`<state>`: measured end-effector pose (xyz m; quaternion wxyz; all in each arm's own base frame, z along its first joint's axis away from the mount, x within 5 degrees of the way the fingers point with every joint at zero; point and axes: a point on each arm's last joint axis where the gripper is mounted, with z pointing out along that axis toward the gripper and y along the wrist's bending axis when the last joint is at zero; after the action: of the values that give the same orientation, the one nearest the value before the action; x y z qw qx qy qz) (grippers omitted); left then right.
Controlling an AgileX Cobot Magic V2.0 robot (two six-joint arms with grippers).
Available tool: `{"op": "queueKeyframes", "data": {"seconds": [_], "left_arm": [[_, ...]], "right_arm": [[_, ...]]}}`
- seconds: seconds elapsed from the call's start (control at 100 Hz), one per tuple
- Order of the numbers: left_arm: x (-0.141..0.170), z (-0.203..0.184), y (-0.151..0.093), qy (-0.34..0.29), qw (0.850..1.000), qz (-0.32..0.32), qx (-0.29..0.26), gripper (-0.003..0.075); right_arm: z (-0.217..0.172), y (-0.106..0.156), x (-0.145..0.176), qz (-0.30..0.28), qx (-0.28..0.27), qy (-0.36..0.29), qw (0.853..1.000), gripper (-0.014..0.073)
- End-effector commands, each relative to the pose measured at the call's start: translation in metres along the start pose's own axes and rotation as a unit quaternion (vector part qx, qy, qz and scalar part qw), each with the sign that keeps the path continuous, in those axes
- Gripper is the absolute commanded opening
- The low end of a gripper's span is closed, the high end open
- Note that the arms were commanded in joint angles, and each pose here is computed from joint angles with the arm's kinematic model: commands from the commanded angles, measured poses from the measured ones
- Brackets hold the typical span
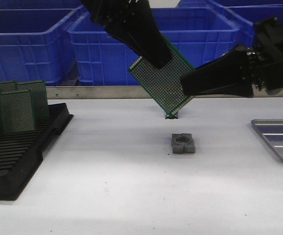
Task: Place circuit board on tray
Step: 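Carry the board with the right gripper and lower it into the tray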
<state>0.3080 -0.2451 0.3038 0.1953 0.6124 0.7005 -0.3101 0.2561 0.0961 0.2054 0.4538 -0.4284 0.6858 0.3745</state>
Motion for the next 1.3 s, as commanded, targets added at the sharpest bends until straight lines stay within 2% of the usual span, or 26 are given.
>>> {"op": "queueKeyframes", "data": {"seconds": [0.0,0.09,0.13,0.24,0.35,0.49,0.62,0.78,0.97,1.05,1.14,1.2,1.29], "left_arm": [[-0.019,-0.02,-0.017,-0.045,0.999,0.01,0.002,0.034],[-0.021,-0.02,-0.014,-0.05,0.999,0.01,-0.015,0.0515],[-0.02,-0.021,-0.012,-0.048,0.999,0.011,-0.02,0.0557],[-0.019,-0.023,-0.006,-0.029,0.998,0.027,-0.056,0.0566],[-0.019,-0.034,0.0,-0.01,0.995,0.024,-0.096,0.0566],[-0.022,-0.046,0.005,-0.02,0.993,0.021,-0.111,0.0566],[-0.021,-0.048,0.006,-0.02,0.993,0.016,-0.112,0.0566],[-0.021,-0.048,0.006,-0.02,0.993,0.016,-0.111,0.0566],[-0.021,-0.048,0.005,-0.018,0.994,0.016,-0.108,0.0566],[-0.02,-0.048,0.005,-0.016,0.994,0.016,-0.105,0.0566],[-0.02,-0.048,0.005,-0.015,0.994,0.016,-0.104,0.0566],[-0.02,-0.048,0.005,-0.015,0.994,0.015,-0.103,0.0566],[-0.02,-0.048,0.005,-0.015,0.994,0.015,-0.103,0.0561]], "right_arm": [[-0.004,0.0,-0.02,-0.012,0.005,-0.05,0.999,-0.0069],[-0.004,0.0,-0.019,0.004,0.007,-0.048,0.999,-0.0069],[-0.004,-0.001,-0.019,0.024,0.009,-0.045,0.999,-0.0069],[-0.007,-0.003,-0.015,0.101,0.013,-0.033,0.994,-0.0069],[-0.016,-0.015,-0.009,0.186,0.061,-0.023,0.98,-0.0069],[-0.036,-0.038,0.003,0.291,0.162,-0.014,0.943,-0.0069],[-0.059,-0.057,0.017,0.357,0.265,-0.011,0.896,-0.0069],[-0.083,-0.072,0.029,0.381,0.352,-0.011,0.855,-0.0069],[-0.102,-0.083,0.04,0.406,0.459,-0.007,0.79,-0.0069],[-0.104,-0.084,0.042,0.408,0.473,-0.004,0.781,-0.0059],[-0.103,-0.084,0.04,0.408,0.465,-0.008,0.786,0.0059],[-0.102,-0.083,0.04,0.407,0.459,-0.01,0.79,0.0225],[-0.103,-0.084,0.04,0.407,0.464,-0.008,0.786,0.0472]]}}
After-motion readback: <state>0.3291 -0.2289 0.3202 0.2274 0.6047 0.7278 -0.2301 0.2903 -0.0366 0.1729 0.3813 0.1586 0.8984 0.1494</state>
